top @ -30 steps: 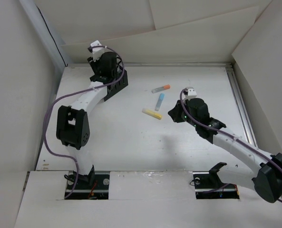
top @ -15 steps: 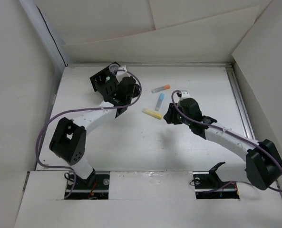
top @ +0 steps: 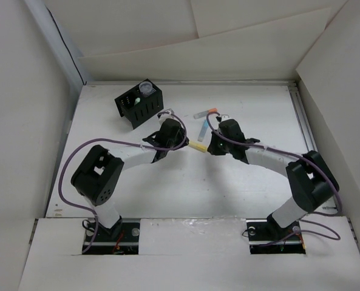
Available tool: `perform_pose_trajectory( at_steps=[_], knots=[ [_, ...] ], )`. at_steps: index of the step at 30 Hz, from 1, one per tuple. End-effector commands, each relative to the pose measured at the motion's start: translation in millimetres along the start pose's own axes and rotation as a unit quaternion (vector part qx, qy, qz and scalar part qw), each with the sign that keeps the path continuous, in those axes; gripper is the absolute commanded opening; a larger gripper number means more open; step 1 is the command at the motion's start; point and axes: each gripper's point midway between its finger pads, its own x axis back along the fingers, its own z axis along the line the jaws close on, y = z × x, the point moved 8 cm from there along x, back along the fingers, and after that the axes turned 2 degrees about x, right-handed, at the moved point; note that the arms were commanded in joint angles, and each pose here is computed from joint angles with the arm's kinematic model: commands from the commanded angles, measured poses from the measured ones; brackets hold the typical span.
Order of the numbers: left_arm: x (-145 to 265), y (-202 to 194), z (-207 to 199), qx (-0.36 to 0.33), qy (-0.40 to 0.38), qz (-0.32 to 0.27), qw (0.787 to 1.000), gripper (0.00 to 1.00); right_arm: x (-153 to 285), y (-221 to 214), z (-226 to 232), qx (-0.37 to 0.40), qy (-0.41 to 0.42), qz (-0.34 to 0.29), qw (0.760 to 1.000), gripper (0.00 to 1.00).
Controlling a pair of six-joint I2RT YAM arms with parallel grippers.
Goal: Sort the stationery into containers
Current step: Pick up the stationery from the center of the board.
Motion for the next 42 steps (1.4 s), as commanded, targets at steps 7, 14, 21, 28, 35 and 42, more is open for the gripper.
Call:
perform_pose_trajectory(
  at_steps=[7, 14, 21, 28, 35, 42],
  knots=[
    [7, 1, -3, 0.027, -0.048, -0.021, 0.998, 0.26, -31, 36, -6, -0.043, -0.024, -0.030, 0.998, 0.00],
    [7, -7, 2, 0.038, -0.060, -0.013, 0.997, 0.45, -58, 31, -10, -0.044, -0.039, -0.009, 0.998, 0.00],
    [-6, -11, 7, 0.041, -0.038, -0.015, 0.998, 0.49, -67, 21, 5, -0.035, -0.018, 0.004, 0.999, 0.00],
    [-17, -7, 8, 0.032, -0.018, -0.031, 0.999, 0.49, -56, 2, 29, -0.017, 0.011, 0.017, 1.000, 0.00],
    [-27, -3, 9, 0.021, 0.006, -0.041, 0.999, 0.49, -36, 10, 34, -0.019, 0.017, -0.010, 1.000, 0.00],
    [-37, 5, 1, -0.012, 0.028, -0.052, 0.998, 0.47, 13, 44, 37, -0.019, 0.034, -0.076, 0.996, 0.01]
  ],
)
